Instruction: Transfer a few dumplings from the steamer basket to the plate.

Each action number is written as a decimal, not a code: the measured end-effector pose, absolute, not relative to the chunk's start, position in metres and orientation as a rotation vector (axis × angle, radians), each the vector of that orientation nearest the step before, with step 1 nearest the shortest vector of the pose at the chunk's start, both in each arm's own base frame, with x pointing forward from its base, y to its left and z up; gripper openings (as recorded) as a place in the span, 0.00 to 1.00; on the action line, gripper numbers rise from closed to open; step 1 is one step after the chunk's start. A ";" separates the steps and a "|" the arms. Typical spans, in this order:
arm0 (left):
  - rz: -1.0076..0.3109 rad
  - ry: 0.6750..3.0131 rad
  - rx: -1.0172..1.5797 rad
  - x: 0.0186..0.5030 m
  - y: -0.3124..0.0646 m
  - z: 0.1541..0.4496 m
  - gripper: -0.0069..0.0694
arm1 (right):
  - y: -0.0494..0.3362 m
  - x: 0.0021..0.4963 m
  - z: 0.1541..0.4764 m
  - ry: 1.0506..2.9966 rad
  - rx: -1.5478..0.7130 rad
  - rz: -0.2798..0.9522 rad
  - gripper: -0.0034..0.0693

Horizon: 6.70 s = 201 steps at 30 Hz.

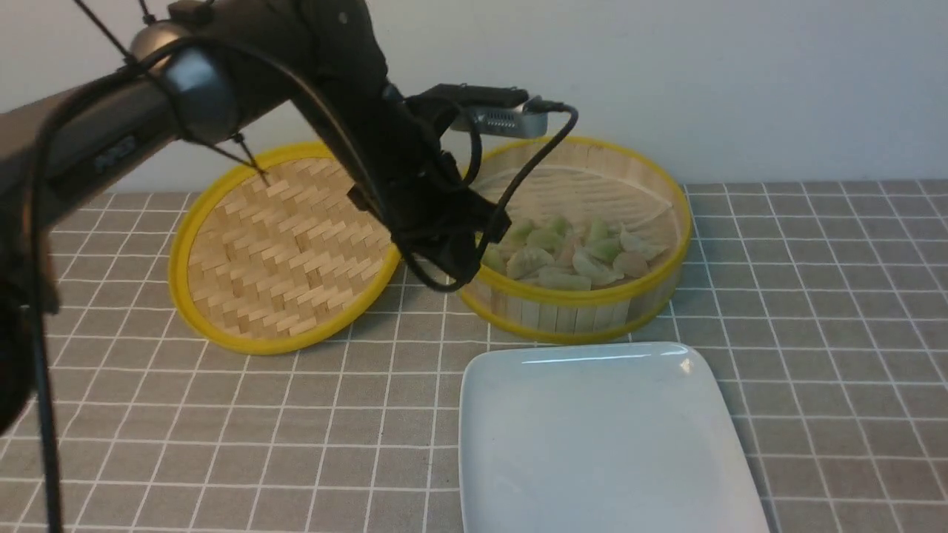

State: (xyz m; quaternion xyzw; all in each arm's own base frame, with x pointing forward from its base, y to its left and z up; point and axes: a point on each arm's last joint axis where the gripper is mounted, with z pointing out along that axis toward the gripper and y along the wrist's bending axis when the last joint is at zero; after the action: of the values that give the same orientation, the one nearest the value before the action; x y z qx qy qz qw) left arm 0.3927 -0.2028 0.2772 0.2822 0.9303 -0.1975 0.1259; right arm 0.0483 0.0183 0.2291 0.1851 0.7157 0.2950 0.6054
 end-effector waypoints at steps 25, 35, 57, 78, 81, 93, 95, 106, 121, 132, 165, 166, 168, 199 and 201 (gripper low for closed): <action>-0.483 2.388 0.966 0.472 -0.245 0.200 0.41 | 0.036 0.108 0.272 2.592 0.084 0.591 0.03; -0.442 2.362 0.996 0.479 -0.254 0.165 0.55 | 0.036 0.106 0.271 2.623 0.074 0.598 0.03; -0.493 2.234 1.066 0.423 -0.238 0.353 0.32 | 0.037 0.105 0.271 2.632 0.071 0.604 0.03; -0.351 2.693 1.360 0.335 -0.316 0.221 0.32 | 0.038 0.105 0.272 2.610 -0.017 0.607 0.03; -0.291 2.717 1.404 0.336 -0.322 0.197 0.32 | 0.038 0.105 0.272 2.605 -0.051 0.598 0.03; -0.238 2.701 1.310 0.345 -0.326 0.205 0.66 | 0.034 0.122 0.300 2.505 -0.062 0.507 0.03; -0.243 2.706 1.265 0.346 -0.327 0.210 0.67 | 0.032 0.128 0.313 2.475 -0.063 0.483 0.03; -0.146 2.477 1.043 0.333 -0.284 0.336 0.10 | 0.029 0.242 0.393 2.366 -0.061 0.414 0.03; -0.294 2.570 0.920 0.241 -0.204 0.377 0.08 | 0.099 0.420 0.320 2.481 -0.372 0.137 0.16; -0.322 2.643 0.886 0.210 -0.183 0.365 0.08 | 0.135 0.490 0.229 2.559 -0.439 0.138 0.57; -0.331 2.612 0.878 0.203 -0.176 0.373 0.08 | 0.138 0.452 0.322 2.563 -0.404 0.344 0.22; -0.331 2.612 0.878 0.203 -0.176 0.373 0.08 | 0.137 0.436 0.336 2.554 -0.406 0.387 0.22; -0.331 2.612 0.878 0.203 -0.176 0.373 0.08 | 0.137 0.421 0.338 2.576 -0.422 0.409 0.22; -0.346 2.554 0.899 0.206 -0.179 0.376 0.08 | 0.180 0.323 0.286 2.798 -0.664 0.507 0.46; -0.340 2.564 0.909 0.205 -0.178 0.375 0.08 | 0.173 0.308 0.318 2.715 -0.663 0.519 0.27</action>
State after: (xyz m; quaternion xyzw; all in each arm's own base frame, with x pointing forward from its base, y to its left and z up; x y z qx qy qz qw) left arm 0.2049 -0.1781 0.3750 0.3250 0.9166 -0.1215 0.1987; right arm 0.3082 0.1729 0.3182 -0.2307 0.9445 0.1805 0.1490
